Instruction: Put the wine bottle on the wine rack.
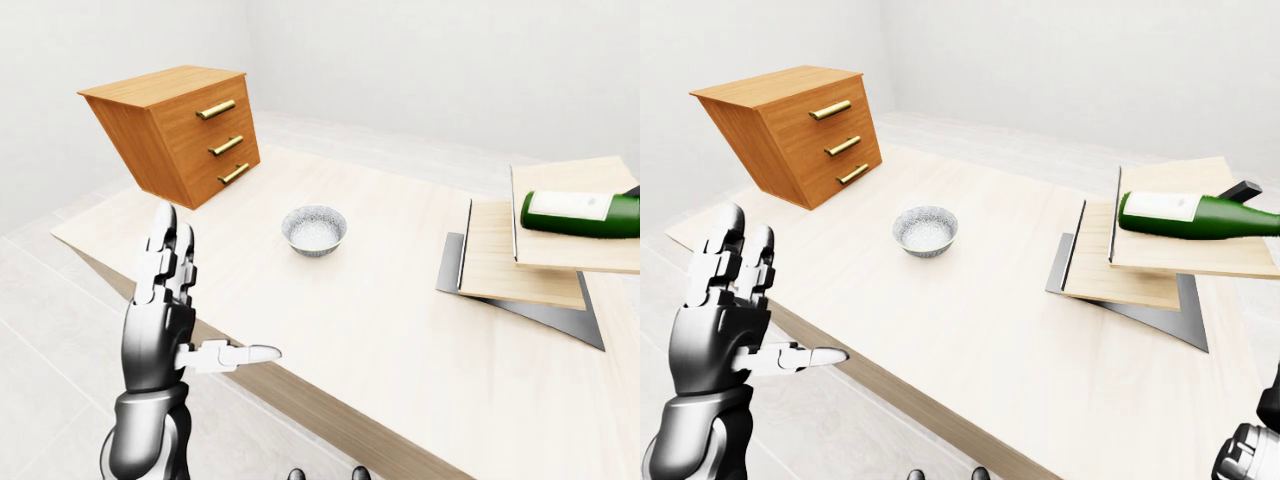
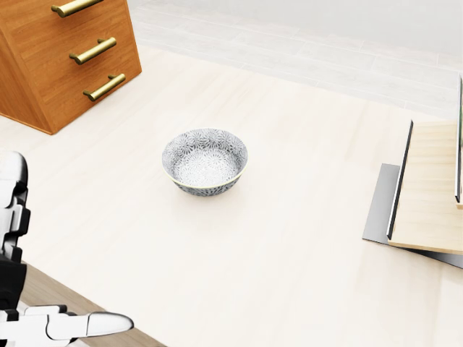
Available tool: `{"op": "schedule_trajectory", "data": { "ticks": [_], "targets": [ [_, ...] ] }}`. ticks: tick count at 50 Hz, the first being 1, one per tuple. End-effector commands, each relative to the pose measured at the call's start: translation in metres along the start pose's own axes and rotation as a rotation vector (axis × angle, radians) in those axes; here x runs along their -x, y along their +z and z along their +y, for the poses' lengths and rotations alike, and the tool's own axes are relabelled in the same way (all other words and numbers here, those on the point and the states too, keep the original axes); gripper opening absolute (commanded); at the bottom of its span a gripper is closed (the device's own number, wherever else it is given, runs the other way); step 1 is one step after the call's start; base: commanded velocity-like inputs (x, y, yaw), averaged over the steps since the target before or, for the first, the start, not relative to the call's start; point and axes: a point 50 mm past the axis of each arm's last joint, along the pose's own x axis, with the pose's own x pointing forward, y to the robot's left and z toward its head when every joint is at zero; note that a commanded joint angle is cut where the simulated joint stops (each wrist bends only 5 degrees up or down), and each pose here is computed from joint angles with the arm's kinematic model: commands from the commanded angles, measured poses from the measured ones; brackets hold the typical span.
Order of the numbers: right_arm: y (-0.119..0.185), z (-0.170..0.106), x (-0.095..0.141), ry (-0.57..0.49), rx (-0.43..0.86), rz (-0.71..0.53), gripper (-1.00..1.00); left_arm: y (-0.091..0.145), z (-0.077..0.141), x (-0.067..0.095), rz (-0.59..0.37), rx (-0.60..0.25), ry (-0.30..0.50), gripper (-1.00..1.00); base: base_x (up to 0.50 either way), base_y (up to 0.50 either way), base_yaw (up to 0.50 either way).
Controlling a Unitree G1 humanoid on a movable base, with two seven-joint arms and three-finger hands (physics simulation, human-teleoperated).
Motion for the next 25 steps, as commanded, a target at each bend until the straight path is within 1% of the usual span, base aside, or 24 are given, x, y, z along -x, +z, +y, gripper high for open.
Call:
{"op": "schedule_trajectory", "data": {
  "ticks": [1,5,6,8,9,11,16,17,18,19,20,23,25],
  "targets": [
    [0.0017,-0.0067,0.0006,-0.021,0.042,-0.008,-0.47,-0.0006,-0.0004,0.0001,0.003,0.001,0.0,1.0,0.0,0.0,0.0],
    [0.0015,-0.0069,-0.0002,-0.019,0.047,-0.008,-0.4,-0.0003,-0.0013,0.0002,0.002,0.0,-0.002,1.0,0.0,0.0,0.0],
    [0.0012,-0.0073,-0.0005,-0.018,0.047,-0.007,-0.33,-0.0007,-0.0018,0.0004,0.005,0.0,-0.004,1.0,0.0,0.0,0.0],
    [0.0016,-0.0064,0.0,-0.015,0.049,-0.008,-0.26,-0.001,-0.0019,0.0006,0.007,-0.001,-0.005,1.0,0.0,0.0,0.0],
    [0.001,-0.0074,0.0001,-0.017,0.05,-0.007,-0.17,-0.0005,-0.0016,0.0005,0.004,0.0,-0.004,1.0,0.0,0.0,0.0],
    [0.0,-0.0092,0.0001,-0.022,0.054,-0.004,-0.15,0.0001,-0.0011,0.0004,0.001,-0.001,-0.003,1.0,0.0,0.0,0.0],
    [-0.0016,-0.0122,-0.0007,-0.025,0.059,0.001,0.05,0.0002,-0.0012,0.0013,0.004,-0.001,-0.005,1.0,0.0,0.0,0.0],
    [-0.0016,-0.0122,-0.0007,-0.025,0.059,0.001,0.05,0.0002,-0.0012,0.0013,0.004,-0.001,-0.005,1.0,0.0,0.0,0.0],
    [-0.0015,-0.0122,-0.0007,-0.026,0.057,0.0,0.11,0.0,-0.0013,0.0014,0.005,-0.001,-0.006,1.0,0.0,0.0,0.0],
    [-0.0015,-0.0122,-0.0007,-0.026,0.057,0.0,0.11,-0.0003,-0.0014,0.0015,0.006,-0.001,-0.007,1.0,0.0,0.0,0.0],
    [-0.0017,-0.012,-0.0005,-0.027,0.06,0.0,0.2,-0.0005,-0.0014,0.0015,0.007,-0.001,-0.007,1.0,0.0,0.0,0.0],
    [-0.0008,-0.0136,0.0005,-0.031,0.057,-0.002,0.26,-0.0021,-0.0009,0.0015,0.014,0.001,-0.006,1.0,0.0,0.0,0.0],
    [-0.0008,-0.0152,0.0005,-0.034,0.06,-0.002,0.26,-0.0026,-0.0008,0.0017,0.017,0.0,-0.006,1.0,0.0,0.0,0.0]
  ]
}}
